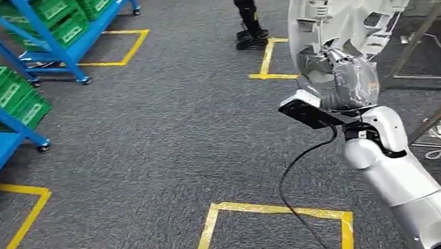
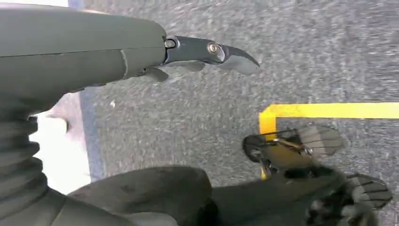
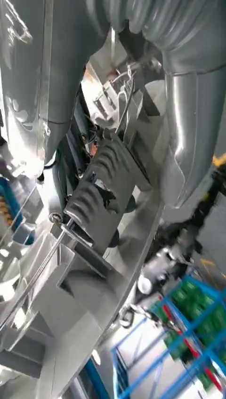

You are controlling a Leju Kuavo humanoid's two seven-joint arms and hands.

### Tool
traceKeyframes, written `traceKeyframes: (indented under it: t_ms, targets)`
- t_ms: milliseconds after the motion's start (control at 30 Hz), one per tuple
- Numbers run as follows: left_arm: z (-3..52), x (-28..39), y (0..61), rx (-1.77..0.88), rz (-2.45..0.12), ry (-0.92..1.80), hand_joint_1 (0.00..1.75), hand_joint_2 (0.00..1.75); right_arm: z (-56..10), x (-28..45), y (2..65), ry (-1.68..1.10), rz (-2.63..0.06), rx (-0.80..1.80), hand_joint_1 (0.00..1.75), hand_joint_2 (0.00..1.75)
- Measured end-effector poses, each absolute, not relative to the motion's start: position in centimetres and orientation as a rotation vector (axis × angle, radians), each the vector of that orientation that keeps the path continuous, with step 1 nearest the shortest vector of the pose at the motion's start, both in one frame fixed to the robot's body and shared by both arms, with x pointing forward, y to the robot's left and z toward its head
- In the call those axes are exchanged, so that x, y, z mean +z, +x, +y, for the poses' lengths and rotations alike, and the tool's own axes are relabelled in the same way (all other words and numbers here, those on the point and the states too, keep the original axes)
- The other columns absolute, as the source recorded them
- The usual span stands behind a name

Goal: Take the parts from the cabinet and place them on the table.

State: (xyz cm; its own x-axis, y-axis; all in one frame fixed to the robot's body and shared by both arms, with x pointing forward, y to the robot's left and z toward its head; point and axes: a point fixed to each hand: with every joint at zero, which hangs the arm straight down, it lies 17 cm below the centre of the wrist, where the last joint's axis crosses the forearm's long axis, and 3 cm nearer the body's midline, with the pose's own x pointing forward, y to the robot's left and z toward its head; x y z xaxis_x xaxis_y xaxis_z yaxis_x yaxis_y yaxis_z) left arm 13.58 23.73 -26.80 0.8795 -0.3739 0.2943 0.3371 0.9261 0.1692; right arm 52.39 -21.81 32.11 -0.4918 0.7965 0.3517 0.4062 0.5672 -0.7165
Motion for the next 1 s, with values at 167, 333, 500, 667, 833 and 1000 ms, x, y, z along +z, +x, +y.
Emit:
traceKeyframes:
  t_ms: [167, 333, 500, 667, 833, 1000]
  targets:
    - [23.7, -26.7, 13.9, -0.371, -0.334, 0.113, 0.00, 1.75, -21.7, 32.0, 52.4, -0.959, -2.116, 0.741, 1.75, 1.75]
    - [23.7, -26.8, 13.5, -0.372, -0.327, 0.112, 0.00, 1.75, -20.8, 31.9, 52.3, -0.950, -2.122, 0.758, 1.75, 1.75]
    - [23.8, -26.8, 13.8, -0.374, -0.330, 0.112, 0.00, 1.75, -19.6, 32.4, 52.3, -0.932, -2.140, 0.750, 1.75, 1.75]
    - [24.0, -26.7, 14.0, -0.374, -0.330, 0.113, 0.00, 1.75, -18.5, 32.3, 52.4, -0.919, -2.143, 0.755, 1.75, 1.75]
    - [24.0, -26.8, 13.5, -0.374, -0.318, 0.108, 0.00, 1.75, -16.6, 32.1, 52.3, -0.886, -2.149, 0.763, 1.75, 1.75]
    - [24.5, -26.9, 13.5, -0.374, -0.317, 0.115, 0.00, 1.75, -15.5, 32.5, 52.5, -0.873, -2.157, 0.764, 1.75, 1.75]
